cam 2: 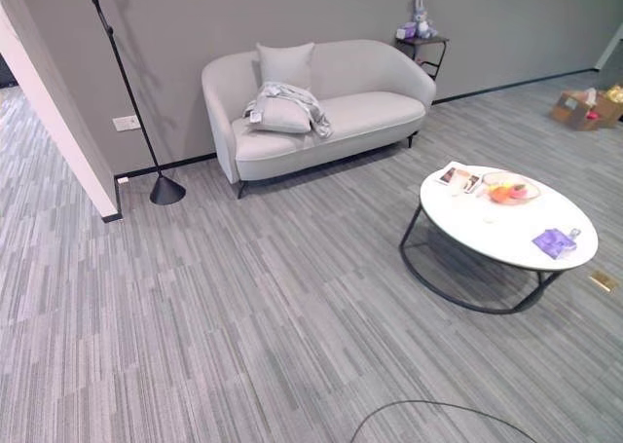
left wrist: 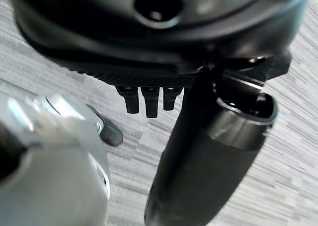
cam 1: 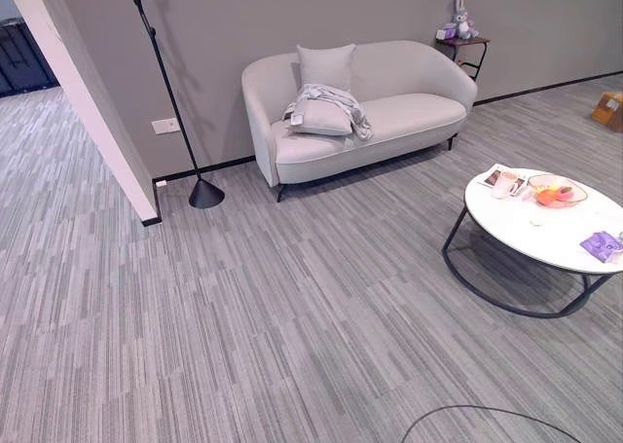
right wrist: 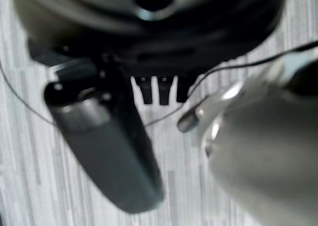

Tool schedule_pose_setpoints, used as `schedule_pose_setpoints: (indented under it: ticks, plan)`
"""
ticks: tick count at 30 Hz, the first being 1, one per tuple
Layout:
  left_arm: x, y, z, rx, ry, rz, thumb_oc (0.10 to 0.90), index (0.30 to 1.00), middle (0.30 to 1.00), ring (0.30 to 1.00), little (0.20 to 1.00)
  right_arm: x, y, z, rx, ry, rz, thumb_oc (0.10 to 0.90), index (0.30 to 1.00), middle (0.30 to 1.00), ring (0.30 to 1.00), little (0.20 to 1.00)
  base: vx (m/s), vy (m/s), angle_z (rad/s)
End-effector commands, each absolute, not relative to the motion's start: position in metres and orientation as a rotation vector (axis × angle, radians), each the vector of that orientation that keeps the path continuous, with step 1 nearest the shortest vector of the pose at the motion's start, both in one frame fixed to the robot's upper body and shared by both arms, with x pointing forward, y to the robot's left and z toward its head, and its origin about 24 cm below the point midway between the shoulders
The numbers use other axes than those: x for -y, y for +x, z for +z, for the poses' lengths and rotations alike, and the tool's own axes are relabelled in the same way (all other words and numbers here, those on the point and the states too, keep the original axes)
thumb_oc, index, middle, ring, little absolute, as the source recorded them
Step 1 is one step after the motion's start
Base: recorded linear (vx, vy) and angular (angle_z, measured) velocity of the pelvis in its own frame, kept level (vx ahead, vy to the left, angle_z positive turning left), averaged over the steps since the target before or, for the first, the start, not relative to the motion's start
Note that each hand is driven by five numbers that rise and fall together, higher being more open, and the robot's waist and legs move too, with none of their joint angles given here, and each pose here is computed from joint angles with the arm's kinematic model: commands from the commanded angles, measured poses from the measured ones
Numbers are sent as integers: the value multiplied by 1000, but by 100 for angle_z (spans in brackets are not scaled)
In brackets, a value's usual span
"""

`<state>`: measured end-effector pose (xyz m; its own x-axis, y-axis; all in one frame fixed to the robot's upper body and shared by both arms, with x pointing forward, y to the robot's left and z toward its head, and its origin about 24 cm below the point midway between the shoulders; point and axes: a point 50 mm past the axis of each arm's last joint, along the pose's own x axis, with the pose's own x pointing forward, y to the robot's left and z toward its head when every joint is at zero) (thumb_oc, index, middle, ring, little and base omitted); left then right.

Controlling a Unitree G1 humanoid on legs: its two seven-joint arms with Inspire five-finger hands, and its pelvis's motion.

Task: Hang the clothes on the sofa on the clothes rack.

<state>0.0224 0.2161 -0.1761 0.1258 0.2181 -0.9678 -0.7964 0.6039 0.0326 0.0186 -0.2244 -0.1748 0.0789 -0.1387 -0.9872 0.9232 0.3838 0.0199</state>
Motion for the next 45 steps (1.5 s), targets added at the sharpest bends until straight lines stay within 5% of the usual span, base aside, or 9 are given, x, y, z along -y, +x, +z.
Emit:
schedule_pose_setpoints:
  ticks: [1,21,45]
  plan:
    - [-224,26,-174,-1217,-550,830,800,900,900,900,900,213,19,-176,-1279,806,-930,800,900,900,900,900,0,0,0]
    - [-202,40,-177,-1342,-212,330,800,900,900,900,900,190,33,-179,-1396,467,-444,800,900,900,900,900,-4,-2,-3]
    - [-197,55,-176,-1316,-83,198,800,900,900,900,900,202,43,-177,-1403,321,-341,800,900,900,900,900,6,14,0]
